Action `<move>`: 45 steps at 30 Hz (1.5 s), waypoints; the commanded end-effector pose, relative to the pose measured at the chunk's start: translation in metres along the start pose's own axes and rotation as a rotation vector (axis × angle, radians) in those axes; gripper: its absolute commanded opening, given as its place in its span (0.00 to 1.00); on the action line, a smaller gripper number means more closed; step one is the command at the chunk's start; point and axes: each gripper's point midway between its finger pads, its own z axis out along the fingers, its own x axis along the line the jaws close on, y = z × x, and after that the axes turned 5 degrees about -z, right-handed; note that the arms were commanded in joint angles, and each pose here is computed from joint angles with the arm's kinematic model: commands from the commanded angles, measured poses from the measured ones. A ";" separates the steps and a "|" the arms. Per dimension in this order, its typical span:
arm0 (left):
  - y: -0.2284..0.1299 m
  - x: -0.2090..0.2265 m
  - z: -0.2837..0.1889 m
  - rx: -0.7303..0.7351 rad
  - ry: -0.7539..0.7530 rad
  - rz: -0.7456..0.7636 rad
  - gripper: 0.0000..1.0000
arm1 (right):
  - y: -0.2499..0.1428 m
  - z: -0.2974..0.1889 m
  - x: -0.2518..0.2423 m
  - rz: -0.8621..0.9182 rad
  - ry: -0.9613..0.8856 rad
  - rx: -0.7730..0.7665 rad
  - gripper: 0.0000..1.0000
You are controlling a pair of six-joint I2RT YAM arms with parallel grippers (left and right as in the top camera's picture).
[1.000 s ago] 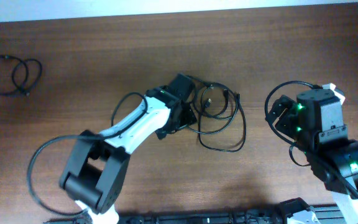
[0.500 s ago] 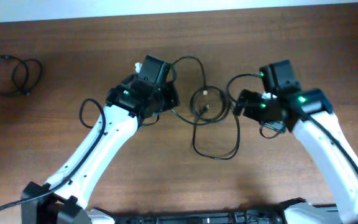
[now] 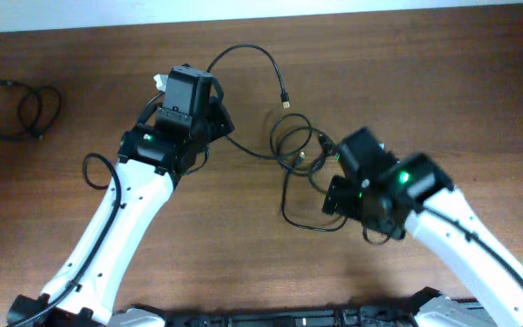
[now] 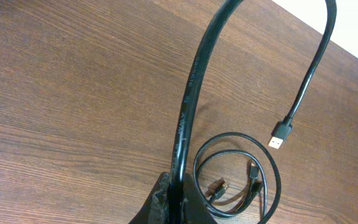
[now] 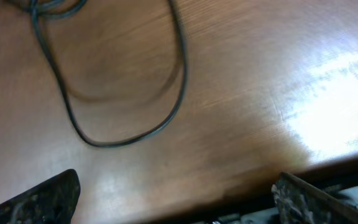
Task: Untangle cables
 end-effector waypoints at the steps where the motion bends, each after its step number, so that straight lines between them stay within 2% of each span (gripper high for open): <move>1: 0.008 0.000 -0.007 -0.029 -0.001 0.010 0.00 | -0.013 0.032 -0.013 0.330 -0.102 -0.070 0.98; 5: 0.007 0.001 -0.007 -0.026 0.003 0.010 0.00 | -0.025 0.078 0.047 0.290 0.125 0.033 1.00; 7: 0.005 0.003 -0.007 -0.017 0.013 0.011 0.00 | -0.028 0.087 0.050 0.290 0.121 0.054 0.98; 8: 0.005 0.003 -0.007 -0.017 0.012 0.011 0.00 | -0.029 0.098 0.054 0.290 0.121 0.076 0.89; 11: 0.004 0.004 -0.007 -0.015 0.014 0.011 0.00 | -0.053 0.129 0.058 0.373 0.063 0.232 0.87; 12: 0.004 0.004 -0.007 -0.014 0.016 0.011 0.00 | -0.058 0.137 0.061 0.376 0.059 0.274 0.78; 13: 0.004 0.005 -0.007 -0.012 0.018 0.011 0.00 | -0.060 0.143 0.061 0.373 0.052 0.295 0.35; 14: 0.004 0.005 -0.007 -0.012 0.017 0.011 0.00 | -0.055 0.142 0.061 0.356 0.064 0.289 0.09; 15: 0.003 0.005 -0.007 -0.011 0.019 0.012 0.00 | -0.045 0.139 0.058 0.341 0.086 0.277 0.04; 18: 0.010 0.011 -0.007 -0.022 0.028 -0.006 0.00 | 0.011 0.126 0.031 0.318 0.137 0.134 0.04; 19: 0.021 0.020 -0.012 -0.045 0.036 -0.033 0.00 | 0.040 0.119 0.009 0.346 0.143 0.062 0.04; 22: 0.056 0.044 -0.042 -0.150 0.035 -0.115 0.00 | 0.083 0.114 -0.053 0.489 0.120 -0.013 0.04; 26: 0.109 0.079 -0.128 -0.426 0.020 -0.227 0.00 | 0.078 0.113 -0.140 0.752 -0.047 0.009 0.04; 29: 0.121 0.102 -0.196 -0.614 0.019 -0.285 0.00 | 0.064 0.109 -0.182 0.890 -0.130 0.040 0.04; 32: 0.114 0.100 -0.205 -0.611 -0.001 -0.282 0.00 | 0.065 0.109 -0.179 0.730 -0.095 0.058 0.04; 33: 0.114 0.102 -0.202 -0.601 0.008 -0.282 0.00 | 0.066 0.109 -0.177 0.701 -0.079 0.060 0.12; 34: 0.113 0.102 -0.199 -0.592 0.014 -0.283 0.00 | 0.077 0.102 -0.170 0.643 -0.033 0.047 0.24; 35: 0.111 0.104 -0.194 -0.573 0.025 -0.283 0.00 | 0.093 0.087 -0.160 0.619 0.030 0.031 0.31; 37: 0.104 0.109 -0.190 -0.543 0.050 -0.285 0.00 | 0.111 0.054 -0.148 0.613 0.093 0.022 0.37; 38: 0.102 0.110 -0.188 -0.533 0.058 -0.285 0.00 | 0.119 0.042 -0.144 0.582 0.104 0.007 0.52; 39: 0.103 0.110 -0.187 -0.532 0.059 -0.285 0.00 | 0.129 0.027 -0.138 0.524 0.129 -0.021 0.91; 42: 0.103 0.111 -0.187 -0.531 0.061 -0.285 0.00 | 0.147 -0.010 -0.134 0.448 0.136 -0.085 0.95; 45: 0.103 0.112 -0.183 -0.525 0.069 -0.286 0.00 | 0.163 -0.066 -0.120 0.305 0.172 -0.274 0.97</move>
